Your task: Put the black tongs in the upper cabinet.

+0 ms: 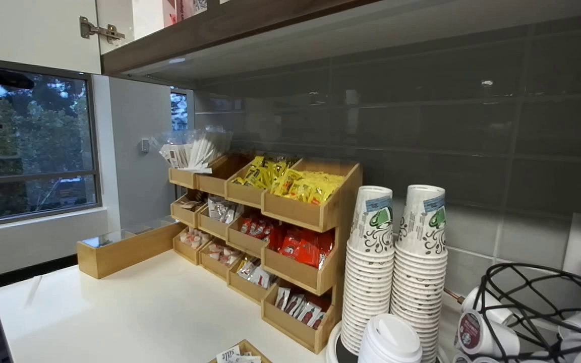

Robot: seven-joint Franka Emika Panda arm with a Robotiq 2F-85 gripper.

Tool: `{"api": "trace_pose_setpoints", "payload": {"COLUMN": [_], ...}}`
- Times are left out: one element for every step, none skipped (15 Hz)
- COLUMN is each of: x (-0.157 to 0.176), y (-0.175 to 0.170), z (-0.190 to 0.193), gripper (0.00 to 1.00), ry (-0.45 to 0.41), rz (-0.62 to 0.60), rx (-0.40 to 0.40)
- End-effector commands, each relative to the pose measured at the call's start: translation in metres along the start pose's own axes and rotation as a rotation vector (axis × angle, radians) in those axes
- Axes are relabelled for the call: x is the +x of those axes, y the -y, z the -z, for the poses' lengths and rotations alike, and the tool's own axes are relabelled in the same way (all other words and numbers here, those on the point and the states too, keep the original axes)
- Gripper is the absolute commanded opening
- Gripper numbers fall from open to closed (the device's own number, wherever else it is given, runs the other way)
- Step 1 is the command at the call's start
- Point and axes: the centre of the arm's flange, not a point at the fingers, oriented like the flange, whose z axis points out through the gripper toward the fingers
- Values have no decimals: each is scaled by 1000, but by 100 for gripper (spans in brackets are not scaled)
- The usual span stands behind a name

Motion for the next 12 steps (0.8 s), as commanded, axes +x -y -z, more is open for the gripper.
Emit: {"api": "trace_pose_setpoints", "payload": {"x": [9, 9, 9, 8, 7, 5, 4, 2, 0, -1, -3, -4], "y": [-14, -16, -19, -21, -23, -25, -28, -29, -30, -31, -31, -31], "z": [6, 7, 10, 14, 18, 19, 20, 20, 19, 18, 17, 15], "gripper": [77, 84, 92, 98, 100, 100, 100, 100, 100, 100, 100, 100], "ry": [-11, -12, -13, -14, -16, -17, -19, -21, -21, -19, -19, -16], "rz": [-7, -15, -24, -36, -50, -55, -61, -65, -70, -71, -72, -75], "rx": [7, 3, -2, -6, -13, -15, -20, -22, -23, -28, -31, -33]}}
